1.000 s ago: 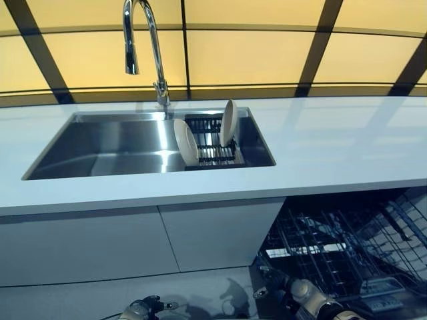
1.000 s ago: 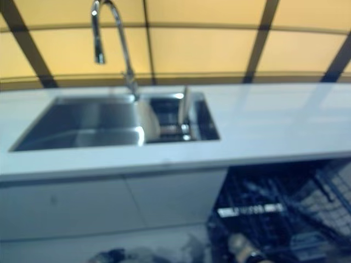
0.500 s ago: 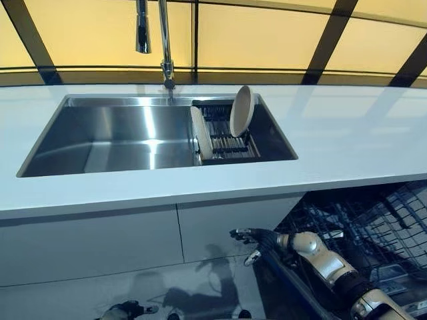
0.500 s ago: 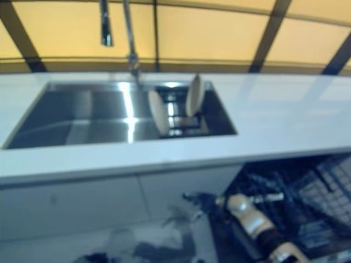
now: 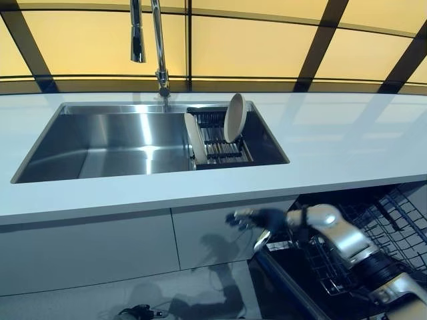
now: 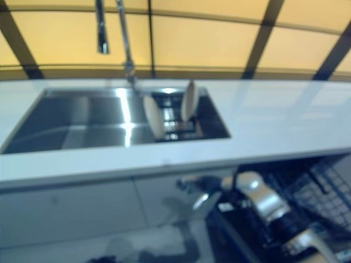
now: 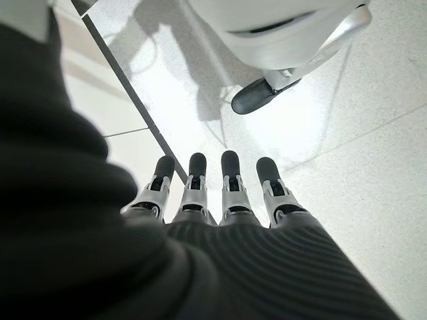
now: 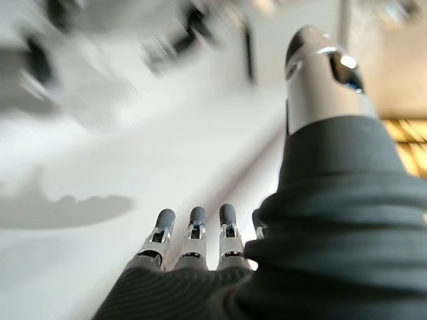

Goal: Take plates into dishwasher

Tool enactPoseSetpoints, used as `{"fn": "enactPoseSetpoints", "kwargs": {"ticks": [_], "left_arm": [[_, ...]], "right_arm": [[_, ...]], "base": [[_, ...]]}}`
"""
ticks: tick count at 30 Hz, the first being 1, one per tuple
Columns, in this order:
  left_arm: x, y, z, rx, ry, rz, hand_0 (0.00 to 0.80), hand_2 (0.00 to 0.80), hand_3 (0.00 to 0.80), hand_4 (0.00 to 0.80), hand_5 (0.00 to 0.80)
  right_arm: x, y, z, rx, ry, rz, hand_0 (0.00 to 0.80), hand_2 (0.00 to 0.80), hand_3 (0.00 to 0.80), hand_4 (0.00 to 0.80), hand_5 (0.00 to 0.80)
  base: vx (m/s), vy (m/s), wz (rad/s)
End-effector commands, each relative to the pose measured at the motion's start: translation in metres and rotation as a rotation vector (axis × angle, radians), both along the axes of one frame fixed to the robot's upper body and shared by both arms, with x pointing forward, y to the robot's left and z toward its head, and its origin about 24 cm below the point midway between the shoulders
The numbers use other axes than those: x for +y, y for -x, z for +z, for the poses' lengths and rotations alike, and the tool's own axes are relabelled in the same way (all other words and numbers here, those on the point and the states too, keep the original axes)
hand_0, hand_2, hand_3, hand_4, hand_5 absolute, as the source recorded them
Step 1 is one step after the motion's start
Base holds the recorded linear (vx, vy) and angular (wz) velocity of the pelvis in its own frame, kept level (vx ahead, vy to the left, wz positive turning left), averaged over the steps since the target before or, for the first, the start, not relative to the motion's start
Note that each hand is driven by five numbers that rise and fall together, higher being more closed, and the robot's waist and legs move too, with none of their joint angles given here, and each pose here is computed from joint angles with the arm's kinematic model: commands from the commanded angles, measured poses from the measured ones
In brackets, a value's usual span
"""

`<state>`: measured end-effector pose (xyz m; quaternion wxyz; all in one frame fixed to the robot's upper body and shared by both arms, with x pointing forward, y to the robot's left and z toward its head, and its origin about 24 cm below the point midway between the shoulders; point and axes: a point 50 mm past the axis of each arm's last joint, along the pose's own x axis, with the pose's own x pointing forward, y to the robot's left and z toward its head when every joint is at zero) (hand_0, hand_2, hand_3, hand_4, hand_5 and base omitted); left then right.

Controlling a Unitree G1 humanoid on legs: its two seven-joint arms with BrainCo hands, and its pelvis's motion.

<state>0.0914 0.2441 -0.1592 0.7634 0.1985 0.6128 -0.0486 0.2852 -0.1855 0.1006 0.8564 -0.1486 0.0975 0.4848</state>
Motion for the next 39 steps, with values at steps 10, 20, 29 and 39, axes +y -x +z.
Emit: {"fn": "enactPoseSetpoints", "kwargs": {"ticks": [10, 20, 29, 39], "left_arm": [[0.013, 0.001, 0.003, 0.014, -0.045, -0.075, 0.0, 0.0, 0.0, 0.0, 0.0], [0.011, -0.006, 0.003, -0.01, -0.061, -0.06, 0.0, 0.0, 0.0, 0.0, 0.0], [-0.003, -0.037, 0.01, -0.042, -0.001, -0.185, 0.0, 0.0, 0.0, 0.0, 0.0], [0.016, -0.038, 0.016, -0.058, -0.031, -0.108, 0.0, 0.0, 0.0, 0.0, 0.0]], "right_arm": [[-0.076, -0.044, 0.193, -0.61, -0.661, -0.531, 0.0, 0.0, 0.0, 0.0, 0.0], [-0.11, -0.064, 0.269, -0.923, -0.28, -1.126, 0.0, 0.0, 0.0, 0.0, 0.0], [-0.093, -0.049, 0.315, -1.569, 0.479, -1.229, 0.0, 0.0, 0.0, 0.0, 0.0], [-0.083, -0.047, 0.3, -1.828, 1.015, -0.986, 0.0, 0.0, 0.0, 0.0, 0.0]], "base": [[0.056, -0.024, 0.0], [0.051, -0.02, 0.07], [0.031, 0.074, 0.36], [0.121, -0.157, 0.23]]}}
